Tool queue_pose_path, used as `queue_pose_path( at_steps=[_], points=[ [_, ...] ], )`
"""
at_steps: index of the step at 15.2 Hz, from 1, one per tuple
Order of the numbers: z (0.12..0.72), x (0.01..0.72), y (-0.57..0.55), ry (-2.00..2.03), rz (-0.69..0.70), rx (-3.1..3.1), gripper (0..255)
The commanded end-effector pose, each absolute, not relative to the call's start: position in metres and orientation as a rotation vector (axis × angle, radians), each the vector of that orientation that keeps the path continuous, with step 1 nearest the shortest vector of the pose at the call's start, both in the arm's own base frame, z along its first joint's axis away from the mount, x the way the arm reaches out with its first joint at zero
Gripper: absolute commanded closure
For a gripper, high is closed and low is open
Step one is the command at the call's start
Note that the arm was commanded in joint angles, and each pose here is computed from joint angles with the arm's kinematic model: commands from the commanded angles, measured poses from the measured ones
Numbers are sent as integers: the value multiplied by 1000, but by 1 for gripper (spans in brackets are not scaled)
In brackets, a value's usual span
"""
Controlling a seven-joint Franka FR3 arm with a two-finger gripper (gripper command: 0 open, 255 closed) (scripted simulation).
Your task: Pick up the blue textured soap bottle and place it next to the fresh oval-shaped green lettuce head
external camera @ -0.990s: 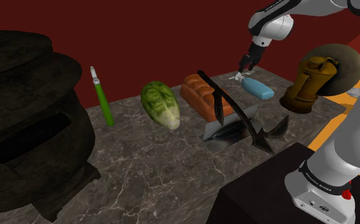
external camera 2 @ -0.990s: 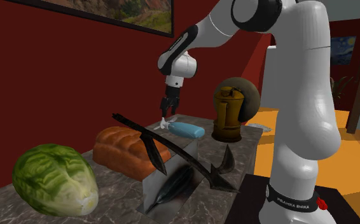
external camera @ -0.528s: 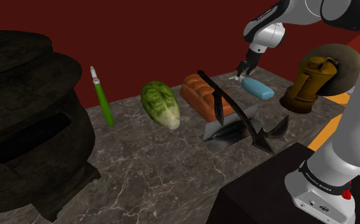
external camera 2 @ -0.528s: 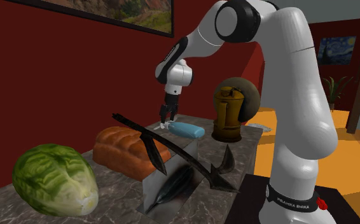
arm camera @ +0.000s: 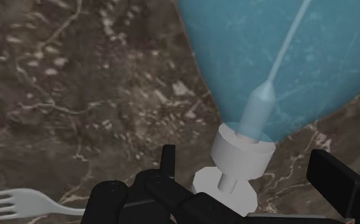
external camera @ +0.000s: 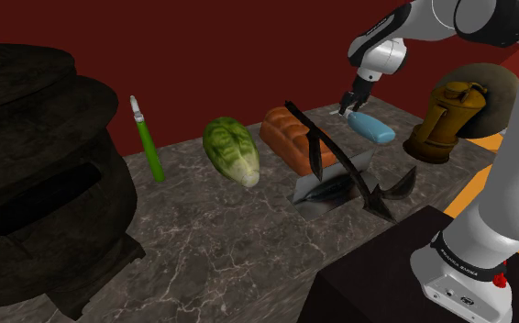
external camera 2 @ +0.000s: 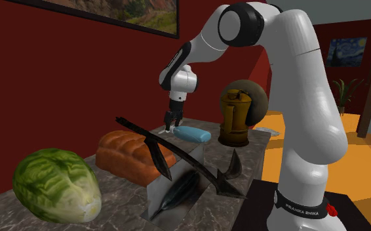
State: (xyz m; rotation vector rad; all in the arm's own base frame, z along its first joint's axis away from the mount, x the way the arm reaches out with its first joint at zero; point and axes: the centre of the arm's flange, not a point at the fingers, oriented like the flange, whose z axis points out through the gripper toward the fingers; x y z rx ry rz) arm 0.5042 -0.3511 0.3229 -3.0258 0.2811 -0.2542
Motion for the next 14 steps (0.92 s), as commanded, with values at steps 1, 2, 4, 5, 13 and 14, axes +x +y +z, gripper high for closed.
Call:
queue_pose_path(
  at_steps=[1, 2, 4, 5, 13, 14],
  points=[
    [323, 504, -351, 281, -254, -3026, 0],
    [323, 504, -351, 281, -254, -3026, 0],
    [323, 504, -351, 281, -254, -3026, 255],
    [323, 504, -351, 281, -254, -3026, 255],
    [328, 504, -351, 281, -254, -3026, 255],
    [333, 504, -351, 281, -254, -3026, 255]
  ],
)
